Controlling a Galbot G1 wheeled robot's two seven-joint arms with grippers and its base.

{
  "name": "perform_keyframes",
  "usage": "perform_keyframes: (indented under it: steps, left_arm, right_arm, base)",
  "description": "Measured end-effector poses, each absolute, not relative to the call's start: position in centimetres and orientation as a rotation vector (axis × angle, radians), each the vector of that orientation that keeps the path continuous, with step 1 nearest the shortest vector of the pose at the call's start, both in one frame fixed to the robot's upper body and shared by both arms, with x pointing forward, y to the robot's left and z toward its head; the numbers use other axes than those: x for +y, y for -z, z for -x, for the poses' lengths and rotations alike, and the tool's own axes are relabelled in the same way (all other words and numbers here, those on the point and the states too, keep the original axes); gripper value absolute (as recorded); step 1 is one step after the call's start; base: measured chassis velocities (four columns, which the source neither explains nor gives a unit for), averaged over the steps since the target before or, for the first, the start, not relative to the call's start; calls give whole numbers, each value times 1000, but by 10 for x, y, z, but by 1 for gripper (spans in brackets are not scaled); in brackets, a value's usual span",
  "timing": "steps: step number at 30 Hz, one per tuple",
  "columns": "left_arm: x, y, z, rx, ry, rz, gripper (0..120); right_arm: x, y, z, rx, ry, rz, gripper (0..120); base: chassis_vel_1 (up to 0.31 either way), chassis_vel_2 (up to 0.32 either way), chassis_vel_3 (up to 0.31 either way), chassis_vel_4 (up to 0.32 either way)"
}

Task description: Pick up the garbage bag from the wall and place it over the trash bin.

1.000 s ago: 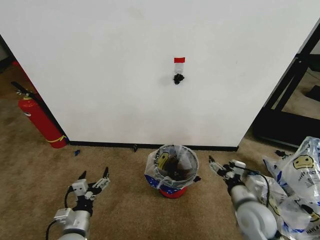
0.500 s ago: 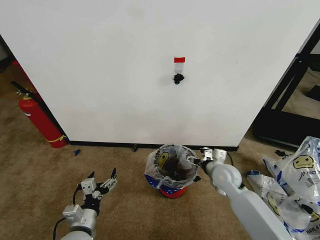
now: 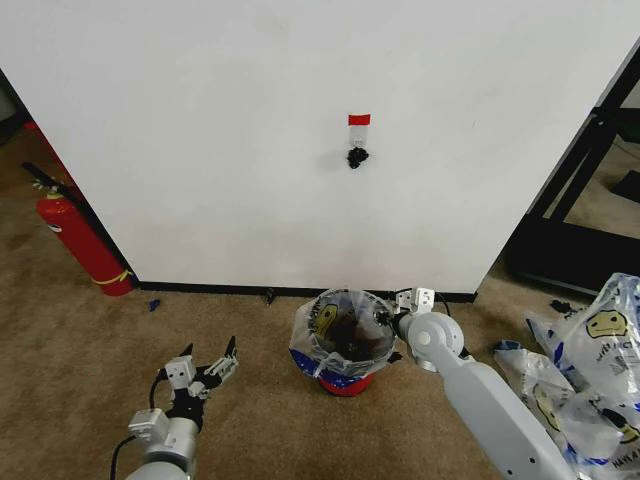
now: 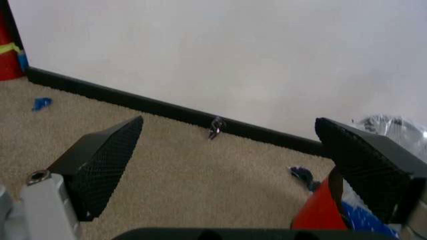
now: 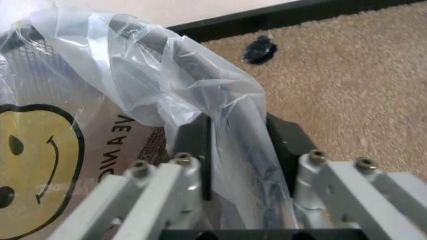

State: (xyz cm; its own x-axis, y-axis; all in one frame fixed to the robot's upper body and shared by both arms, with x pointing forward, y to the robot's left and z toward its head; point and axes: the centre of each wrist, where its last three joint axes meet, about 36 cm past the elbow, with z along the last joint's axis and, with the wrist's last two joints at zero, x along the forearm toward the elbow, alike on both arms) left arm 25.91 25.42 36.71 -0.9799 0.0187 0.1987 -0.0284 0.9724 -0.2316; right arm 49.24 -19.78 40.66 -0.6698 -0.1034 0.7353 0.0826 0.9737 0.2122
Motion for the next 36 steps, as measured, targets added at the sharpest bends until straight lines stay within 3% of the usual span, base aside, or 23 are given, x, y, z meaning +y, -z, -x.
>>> perform_keyframes:
  steps: [7, 18, 28, 36]
  left_arm:
    - [254, -370, -258, -2912, -336, 10, 100]
    - [237, -397, -263, -2842, -469, 84, 100]
    - [204, -465, -306, -2437, -948, 193, 100]
    - [195, -464, -309, -2286, -1059, 226, 99]
  right_arm:
    - [-202, -410, -486, -2279, 379, 56, 1]
    - [-222, -434, -447, -2314, 587, 81, 1]
    - [-242, -432, -397, -2392, 785, 65, 1]
    - [-250, -439, -387, -2397, 835, 86, 1]
  base:
    - [0, 0, 0, 0]
    - [0, 0, 0, 0]
    - [0, 0, 0, 0]
    - [0, 0, 0, 0]
